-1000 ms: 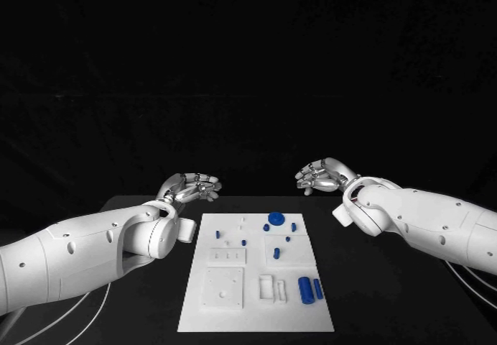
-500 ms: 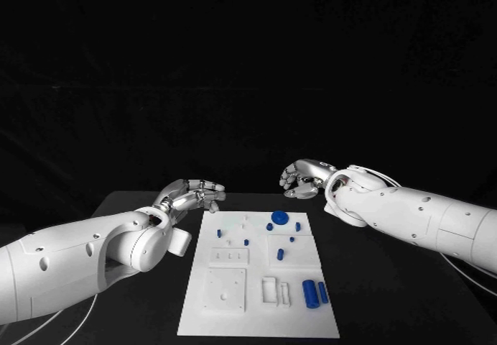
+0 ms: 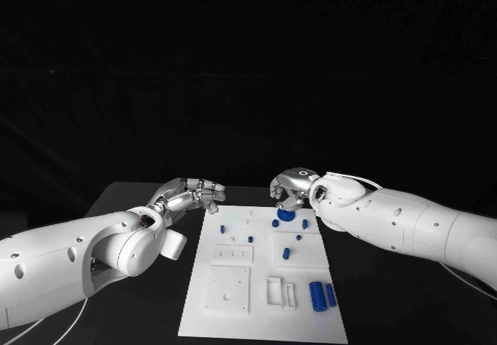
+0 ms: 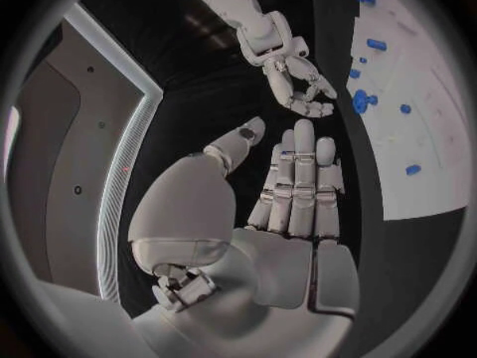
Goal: Assemble the parts on the task board
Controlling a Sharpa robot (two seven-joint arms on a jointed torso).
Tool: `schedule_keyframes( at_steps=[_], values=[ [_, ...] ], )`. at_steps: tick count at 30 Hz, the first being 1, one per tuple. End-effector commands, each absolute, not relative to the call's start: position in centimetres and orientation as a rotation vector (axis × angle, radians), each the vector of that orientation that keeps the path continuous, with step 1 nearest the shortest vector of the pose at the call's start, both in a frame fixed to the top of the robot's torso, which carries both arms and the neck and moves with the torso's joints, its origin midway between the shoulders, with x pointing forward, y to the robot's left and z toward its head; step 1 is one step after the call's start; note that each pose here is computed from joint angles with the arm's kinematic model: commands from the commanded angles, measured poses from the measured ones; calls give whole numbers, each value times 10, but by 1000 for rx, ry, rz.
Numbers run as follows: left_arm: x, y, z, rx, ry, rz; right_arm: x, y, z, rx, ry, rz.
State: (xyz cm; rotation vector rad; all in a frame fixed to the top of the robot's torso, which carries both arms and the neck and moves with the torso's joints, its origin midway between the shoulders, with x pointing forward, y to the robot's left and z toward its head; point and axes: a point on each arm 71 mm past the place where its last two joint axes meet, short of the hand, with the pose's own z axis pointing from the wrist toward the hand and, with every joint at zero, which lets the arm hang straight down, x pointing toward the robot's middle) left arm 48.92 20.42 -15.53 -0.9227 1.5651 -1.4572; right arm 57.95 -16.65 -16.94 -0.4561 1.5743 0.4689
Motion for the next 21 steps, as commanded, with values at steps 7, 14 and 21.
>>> schedule_keyframes(
  at_steps=[7, 14, 21],
  values=[
    [486, 197, -147, -889, 1586, -1502, 575, -162, -186, -597, 1586, 329],
    [487, 201, -147, -893, 1580, -1493, 575, -165, -190, -605, 1594, 306],
    [487, 201, -147, -894, 1581, -1490, 574, -167, -194, -605, 1603, 301]
  ],
)
